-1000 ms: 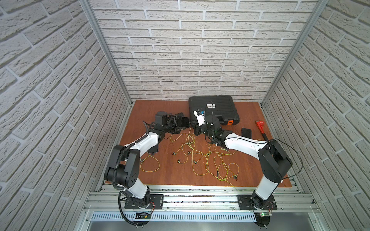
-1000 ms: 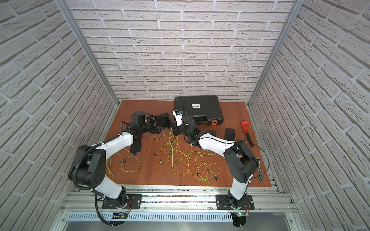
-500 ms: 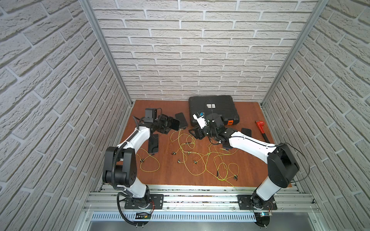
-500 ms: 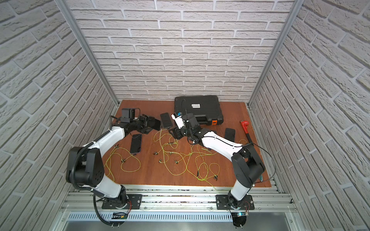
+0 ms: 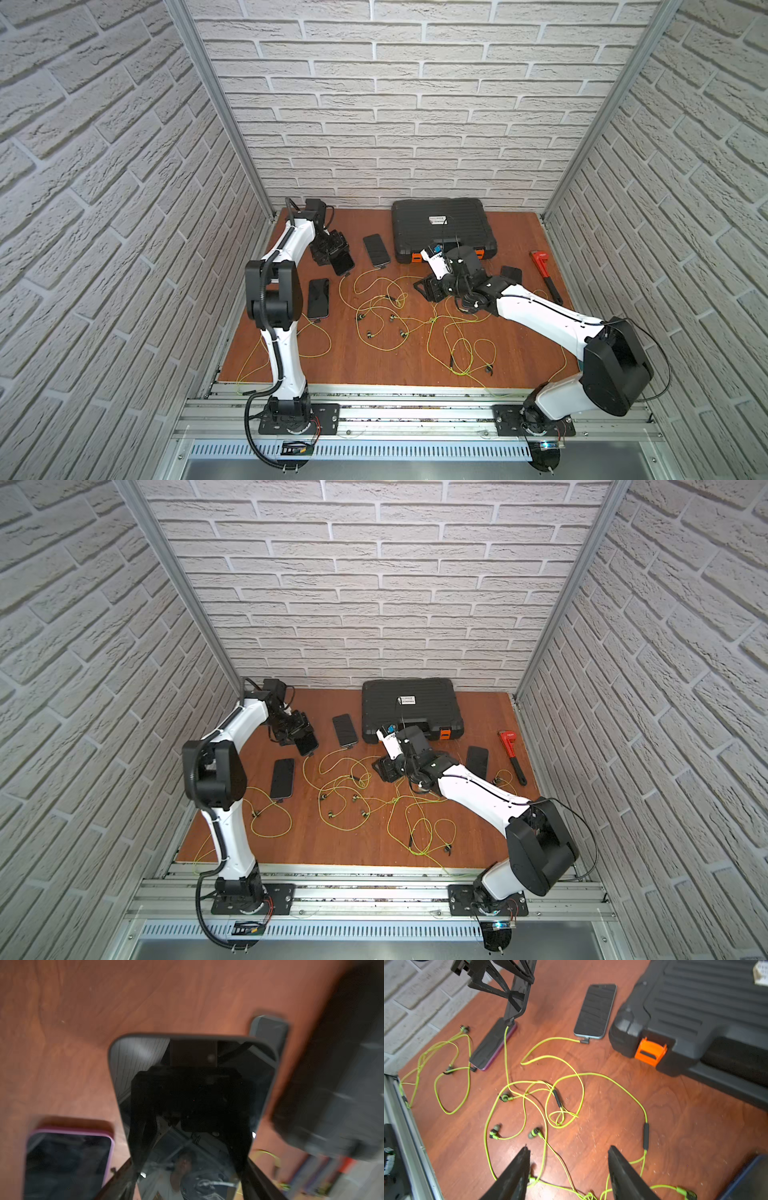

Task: Plug wired earphones into phones
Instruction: Place the phone at the center of the board.

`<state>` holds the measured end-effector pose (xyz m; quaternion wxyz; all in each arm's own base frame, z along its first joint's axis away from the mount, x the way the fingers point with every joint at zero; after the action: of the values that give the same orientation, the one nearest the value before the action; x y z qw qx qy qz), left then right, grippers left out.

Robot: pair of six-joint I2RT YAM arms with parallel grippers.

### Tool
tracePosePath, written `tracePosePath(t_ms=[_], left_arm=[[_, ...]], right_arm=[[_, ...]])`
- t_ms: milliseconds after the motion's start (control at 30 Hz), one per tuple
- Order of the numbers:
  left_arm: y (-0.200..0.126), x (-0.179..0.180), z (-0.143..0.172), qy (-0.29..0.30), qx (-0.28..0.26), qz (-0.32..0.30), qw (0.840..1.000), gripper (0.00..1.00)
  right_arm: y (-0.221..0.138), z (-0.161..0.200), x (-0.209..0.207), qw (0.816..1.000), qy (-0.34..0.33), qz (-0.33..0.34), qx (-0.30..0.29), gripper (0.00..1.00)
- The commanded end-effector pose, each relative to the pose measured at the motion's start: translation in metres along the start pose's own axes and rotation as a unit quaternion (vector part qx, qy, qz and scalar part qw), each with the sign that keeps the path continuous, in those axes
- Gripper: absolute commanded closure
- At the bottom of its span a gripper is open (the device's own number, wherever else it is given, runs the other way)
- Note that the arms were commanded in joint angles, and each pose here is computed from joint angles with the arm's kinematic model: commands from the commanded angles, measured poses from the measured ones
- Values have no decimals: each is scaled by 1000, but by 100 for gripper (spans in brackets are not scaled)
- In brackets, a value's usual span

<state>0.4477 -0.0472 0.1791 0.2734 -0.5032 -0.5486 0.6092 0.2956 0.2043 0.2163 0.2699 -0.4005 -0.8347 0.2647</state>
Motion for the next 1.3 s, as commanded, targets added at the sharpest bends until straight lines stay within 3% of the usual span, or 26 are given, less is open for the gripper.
tracePosePath(t_ms=[0,400,667,800,900,1067,1167,1267], left_arm=[[-8,5,5,88,41,-78,992,99],[50,-15,-18,146,60,-123,980,92],[57,-19,-25,160,54,-122,978,58],[51,-17,-25,164,49,-109,979,24],[39,-18,-25,168,42,-102,980,16],[-6,-18,-26,186,-24,-95,978,9],[-49,-11,-17,197,-109,-96,969,3],[-81,8,8,199,-226,-121,946,2]], right_arm=[[-17,-7,-1,999,4,21,-25,40],[-14,0,-6,999,27,36,-24,39],[-18,2,-19,993,31,112,-26,32],[-22,2,-31,990,23,139,-24,27],[-26,2,-44,987,25,157,-24,15],[-40,7,-79,977,38,209,-27,8],[-52,16,-111,965,60,255,-29,2],[-64,28,-137,946,63,317,-29,0]])
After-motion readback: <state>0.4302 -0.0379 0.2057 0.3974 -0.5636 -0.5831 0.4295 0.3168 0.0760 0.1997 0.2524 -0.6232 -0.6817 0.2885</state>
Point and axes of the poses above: each gripper's point midway between its finger pads, its own y axis out along the fingers, its own x axis along the line the jaws close on, z = x × y, the point moved 9 cm from there along -y, back along the fingers, and after that the axes turned 1 degree about y, right-handed, at the moved point
